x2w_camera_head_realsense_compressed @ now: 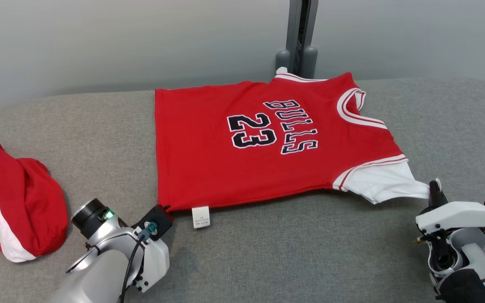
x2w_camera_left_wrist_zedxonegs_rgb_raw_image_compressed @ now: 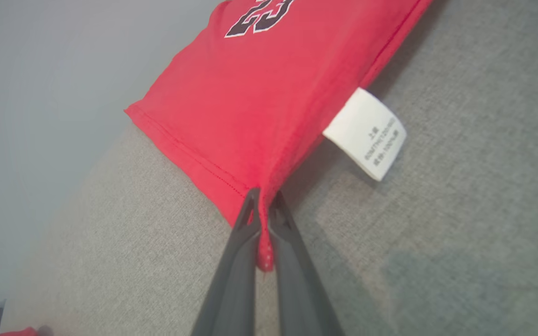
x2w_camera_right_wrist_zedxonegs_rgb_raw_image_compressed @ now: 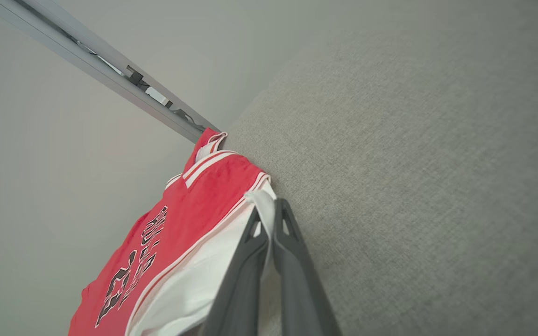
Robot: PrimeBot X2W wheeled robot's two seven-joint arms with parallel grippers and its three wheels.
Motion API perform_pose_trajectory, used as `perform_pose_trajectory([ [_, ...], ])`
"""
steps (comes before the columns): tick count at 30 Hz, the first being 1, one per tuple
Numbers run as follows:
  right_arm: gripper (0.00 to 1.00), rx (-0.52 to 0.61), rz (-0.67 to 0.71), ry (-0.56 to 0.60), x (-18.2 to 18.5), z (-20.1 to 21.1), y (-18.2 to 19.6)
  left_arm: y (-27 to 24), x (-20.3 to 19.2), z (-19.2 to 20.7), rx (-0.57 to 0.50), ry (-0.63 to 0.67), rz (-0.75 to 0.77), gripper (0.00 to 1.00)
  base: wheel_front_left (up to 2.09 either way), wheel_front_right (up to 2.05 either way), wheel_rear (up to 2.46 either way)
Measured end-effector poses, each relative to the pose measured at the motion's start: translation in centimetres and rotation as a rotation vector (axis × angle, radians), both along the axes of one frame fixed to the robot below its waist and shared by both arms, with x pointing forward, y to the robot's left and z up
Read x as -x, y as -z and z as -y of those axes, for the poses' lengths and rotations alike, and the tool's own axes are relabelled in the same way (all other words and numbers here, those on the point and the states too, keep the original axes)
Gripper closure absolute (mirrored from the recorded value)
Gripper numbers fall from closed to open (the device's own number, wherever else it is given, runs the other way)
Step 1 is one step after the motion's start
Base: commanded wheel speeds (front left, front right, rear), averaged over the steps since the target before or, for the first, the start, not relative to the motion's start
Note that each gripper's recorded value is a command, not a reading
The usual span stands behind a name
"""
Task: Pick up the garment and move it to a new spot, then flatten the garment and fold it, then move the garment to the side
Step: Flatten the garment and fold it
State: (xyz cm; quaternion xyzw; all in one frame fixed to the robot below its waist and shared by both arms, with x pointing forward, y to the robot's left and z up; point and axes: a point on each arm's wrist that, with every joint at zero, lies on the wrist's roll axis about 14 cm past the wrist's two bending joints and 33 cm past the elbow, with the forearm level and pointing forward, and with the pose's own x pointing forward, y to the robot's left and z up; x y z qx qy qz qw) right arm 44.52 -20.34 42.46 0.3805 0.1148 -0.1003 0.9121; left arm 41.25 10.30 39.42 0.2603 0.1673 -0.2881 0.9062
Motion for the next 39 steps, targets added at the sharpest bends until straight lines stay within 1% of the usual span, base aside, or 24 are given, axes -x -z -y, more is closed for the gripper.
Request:
perform_pose_trajectory([
  [8,1.0,0.058,-0.042,-0.016,1.7,1.0,0.6,0.6,2.2,-0.1,-0.027,0.024,-0.012,1.0,0.0,0.0,0.0],
  [13,1.0,0.109,-0.051,-0.064,2.0,0.7,0.3,0.9,3.2,0.2,-0.032,0.04,-0.024,1.0,0.0,0.0,0.0],
  [14,1.0,0.128,-0.055,-0.081,2.0,0.6,0.3,1.0,3.3,0.1,-0.033,0.042,-0.025,1.0,0.0,0.0,0.0],
  [15,1.0,0.177,-0.054,-0.115,2.0,0.5,0.1,1.2,3.8,0.2,-0.036,0.048,-0.03,1.0,0.0,0.0,0.0],
  [16,1.0,0.199,-0.057,-0.133,2.1,0.5,0.1,1.1,3.9,0.3,-0.035,0.053,-0.026,1.0,0.0,0.0,0.0],
  [17,1.0,0.199,-0.057,-0.133,2.1,0.5,0.1,1.1,3.9,0.3,-0.035,0.053,-0.026,1.0,0.0,0.0,0.0],
  [20,1.0,0.246,-0.072,-0.183,2.3,0.3,0.1,0.3,3.7,0.5,-0.031,0.061,0.002,1.0,0.0,0.0,0.0],
  [23,1.0,0.279,-0.093,-0.23,2.7,0.0,0.2,0.7,4.5,0.2,-0.038,0.063,-0.006,1.0,0.0,0.0,0.0],
  [29,1.0,0.352,-0.185,-0.369,4.3,-0.6,1.1,1.1,5.7,-0.2,-0.054,0.068,-0.011,1.0,0.0,0.0,0.0],
  [33,1.0,0.377,-0.217,-0.434,5.0,-0.7,1.1,1.4,6.5,-0.4,-0.057,0.068,-0.021,1.0,0.0,0.0,0.0],
  [39,1.0,0.395,-0.292,-0.521,6.9,-0.3,1.5,1.7,7.3,-0.9,-0.068,0.074,-0.026,1.0,0.0,0.0,0.0],
])
